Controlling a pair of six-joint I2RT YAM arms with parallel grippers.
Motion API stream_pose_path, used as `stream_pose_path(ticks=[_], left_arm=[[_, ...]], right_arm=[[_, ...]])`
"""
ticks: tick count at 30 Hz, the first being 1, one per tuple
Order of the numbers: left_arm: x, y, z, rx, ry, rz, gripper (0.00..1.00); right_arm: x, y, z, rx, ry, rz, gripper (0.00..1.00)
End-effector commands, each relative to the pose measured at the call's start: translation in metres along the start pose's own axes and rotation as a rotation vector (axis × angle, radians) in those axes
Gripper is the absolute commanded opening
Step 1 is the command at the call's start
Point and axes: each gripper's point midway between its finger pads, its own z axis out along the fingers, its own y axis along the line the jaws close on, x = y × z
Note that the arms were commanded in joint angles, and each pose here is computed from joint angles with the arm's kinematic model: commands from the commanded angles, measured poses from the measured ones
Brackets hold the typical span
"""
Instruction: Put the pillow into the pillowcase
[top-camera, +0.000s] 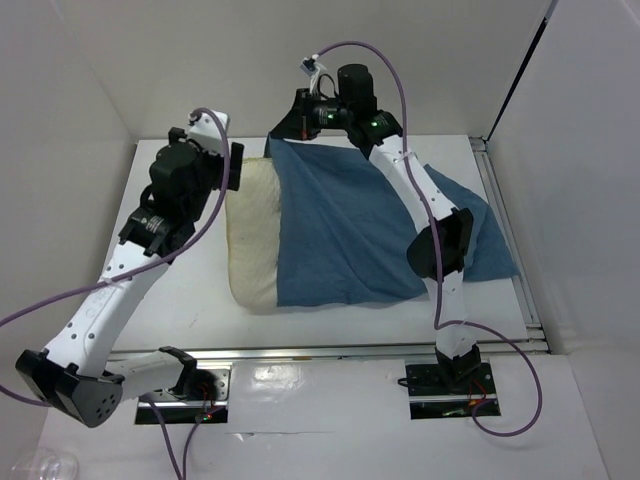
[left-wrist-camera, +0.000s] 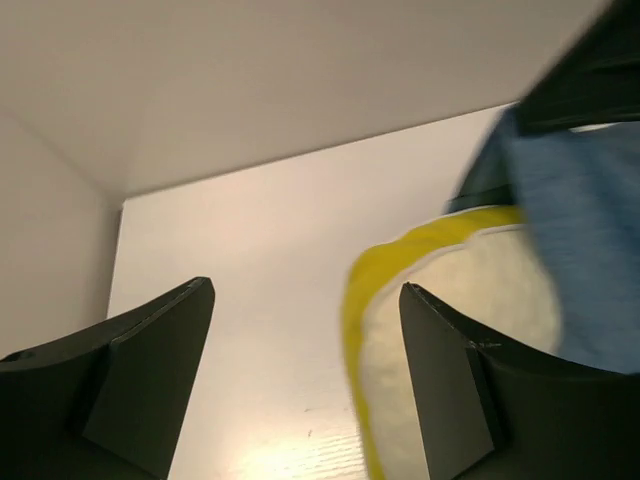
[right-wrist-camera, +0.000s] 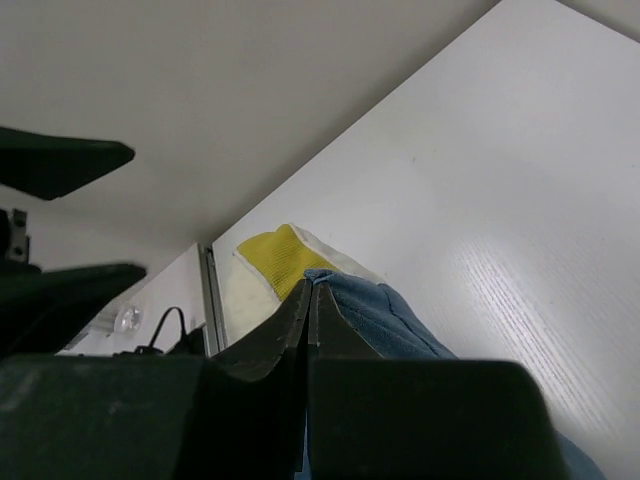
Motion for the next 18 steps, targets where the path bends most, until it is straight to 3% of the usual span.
stream_pose_path(ticks=[1, 6, 10, 12, 18], left_arm=[[0.039, 0.033, 0.007, -0.125, 0.122, -0.067, 0.89], [0.123, 0.048, 0.020, -0.110, 0.354, -0.236, 0.89], [0.164, 0.034, 0.031, 0.029, 0.489, -0.329, 0.83], [0.178, 0.007, 0.035, 0.219, 0.554, -0.360, 0.80], [0.157, -0.029, 0.022, 0.586, 0.482, -0.417, 0.77]], right_arm=[[-0.065, 0.063, -0.036, -0.065, -0.165, -0.189, 0.00], [-0.075, 0.067, -0.048, -0.064, -0.186, -0.210, 0.00], [-0.084, 0.069, -0.060, -0.053, -0.206, -0.214, 0.00], [-0.084, 0.069, -0.060, -0.052, -0.206, -0.214, 0.00], [-0.080, 0.061, -0.064, -0.036, -0.197, -0.206, 0.00]])
